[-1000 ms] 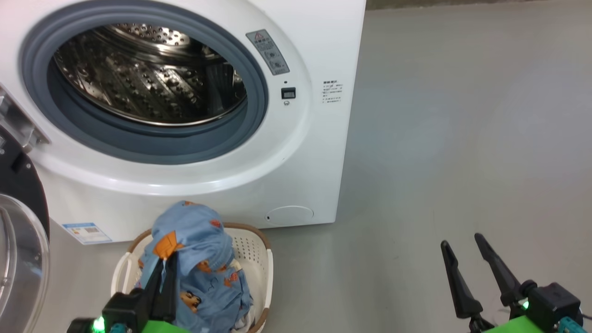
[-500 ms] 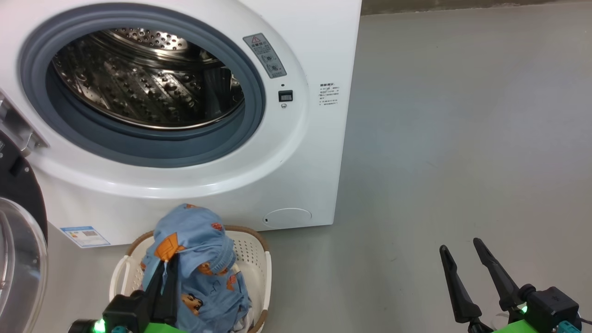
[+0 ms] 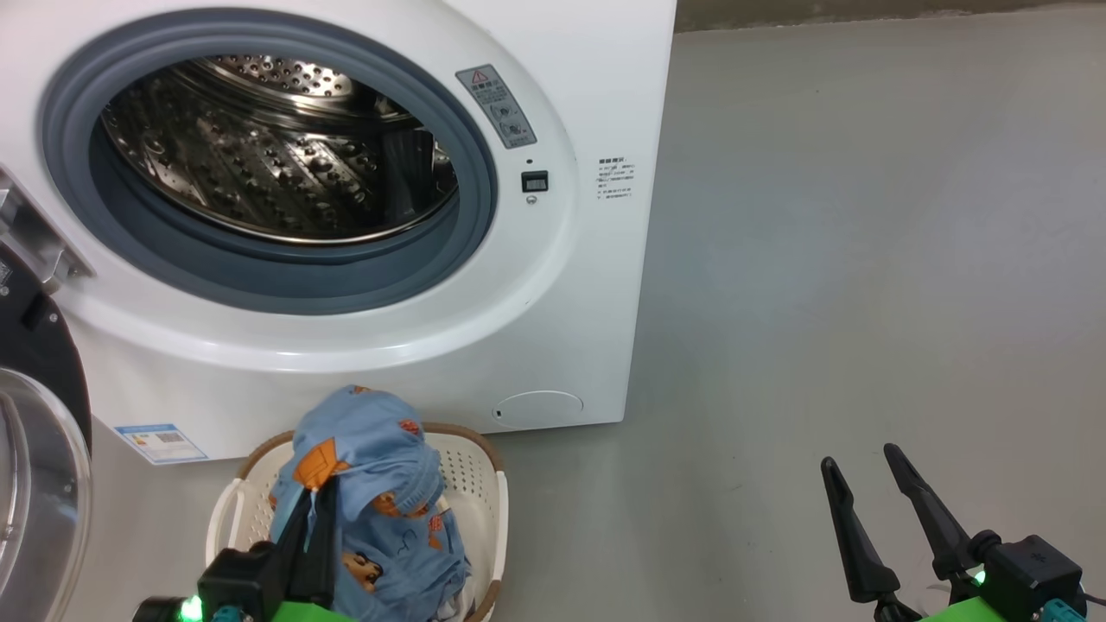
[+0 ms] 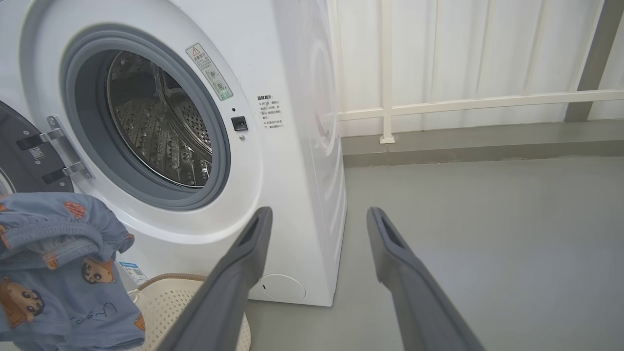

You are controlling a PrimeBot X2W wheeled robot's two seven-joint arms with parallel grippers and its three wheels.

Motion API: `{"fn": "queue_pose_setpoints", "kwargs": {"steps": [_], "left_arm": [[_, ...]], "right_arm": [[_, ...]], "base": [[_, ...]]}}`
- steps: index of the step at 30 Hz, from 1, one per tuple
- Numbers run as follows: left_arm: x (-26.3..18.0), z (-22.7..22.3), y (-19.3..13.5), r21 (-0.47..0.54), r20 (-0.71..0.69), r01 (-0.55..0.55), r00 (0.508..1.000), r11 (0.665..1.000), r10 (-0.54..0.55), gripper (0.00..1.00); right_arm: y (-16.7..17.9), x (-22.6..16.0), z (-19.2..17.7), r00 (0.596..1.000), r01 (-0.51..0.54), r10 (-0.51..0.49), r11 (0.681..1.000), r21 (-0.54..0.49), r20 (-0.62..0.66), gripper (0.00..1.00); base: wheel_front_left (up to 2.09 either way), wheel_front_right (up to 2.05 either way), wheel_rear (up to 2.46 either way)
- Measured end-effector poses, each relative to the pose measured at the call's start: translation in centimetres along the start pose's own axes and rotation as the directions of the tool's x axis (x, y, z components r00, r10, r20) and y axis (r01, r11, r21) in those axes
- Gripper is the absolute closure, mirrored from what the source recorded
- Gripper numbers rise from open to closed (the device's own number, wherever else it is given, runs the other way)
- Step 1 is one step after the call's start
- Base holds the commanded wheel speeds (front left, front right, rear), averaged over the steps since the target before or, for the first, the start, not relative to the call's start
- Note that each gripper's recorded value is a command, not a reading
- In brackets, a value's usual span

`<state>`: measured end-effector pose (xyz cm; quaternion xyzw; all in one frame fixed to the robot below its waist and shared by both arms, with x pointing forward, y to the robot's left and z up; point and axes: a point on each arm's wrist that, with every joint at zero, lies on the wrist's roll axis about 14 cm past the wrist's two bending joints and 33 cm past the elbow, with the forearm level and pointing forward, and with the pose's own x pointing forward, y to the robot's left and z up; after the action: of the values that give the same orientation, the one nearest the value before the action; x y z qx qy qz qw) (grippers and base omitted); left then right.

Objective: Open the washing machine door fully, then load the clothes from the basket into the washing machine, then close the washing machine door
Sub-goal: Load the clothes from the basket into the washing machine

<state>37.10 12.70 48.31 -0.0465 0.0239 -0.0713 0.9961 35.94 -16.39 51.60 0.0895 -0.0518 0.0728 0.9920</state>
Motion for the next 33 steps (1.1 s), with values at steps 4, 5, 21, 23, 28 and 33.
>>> {"fn": "queue_pose_setpoints", "kwargs": {"steps": [4,5,21,23,28,33], "left_arm": [[0.4,-0.3,0.1,0.004,-0.011,-0.002,1.000,1.000,0.002,1.00],[0.7,-0.3,0.2,0.001,-0.012,-0.003,1.000,1.000,0.003,1.00],[9.0,-2.6,1.4,-0.067,-0.104,-0.005,0.995,0.998,-0.002,1.00],[10.5,-2.9,1.4,-0.070,-0.117,0.002,0.993,0.998,-0.010,1.00],[14.0,-3.0,1.9,-0.072,-0.124,0.008,0.992,0.997,-0.017,1.00],[18.1,-3.3,3.6,-0.070,-0.142,-0.008,0.990,0.998,-0.002,1.00]], "right_arm": [[0.1,0.1,-0.1,1.000,-0.003,0.003,1.000,0.001,-0.001,0.00],[0.0,0.1,-0.1,1.000,-0.003,0.003,1.000,0.000,-0.003,0.00],[-1.0,2.2,-2.0,0.999,0.009,-0.009,1.000,-0.004,-0.051,0.00],[-1.3,2.7,-2.3,0.998,0.010,-0.011,1.000,-0.008,-0.057,0.00],[-1.9,3.9,-3.3,0.997,0.015,-0.016,1.000,-0.012,-0.074,0.00],[-2.7,5.4,-4.6,0.995,0.031,-0.031,1.000,-0.002,-0.092,0.00]], "base": [[0.00,0.00,0.00],[0.00,0.00,0.00],[0.00,0.00,0.00],[0.00,0.00,0.00],[0.00,0.00,0.00],[0.00,0.00,0.00]]}}
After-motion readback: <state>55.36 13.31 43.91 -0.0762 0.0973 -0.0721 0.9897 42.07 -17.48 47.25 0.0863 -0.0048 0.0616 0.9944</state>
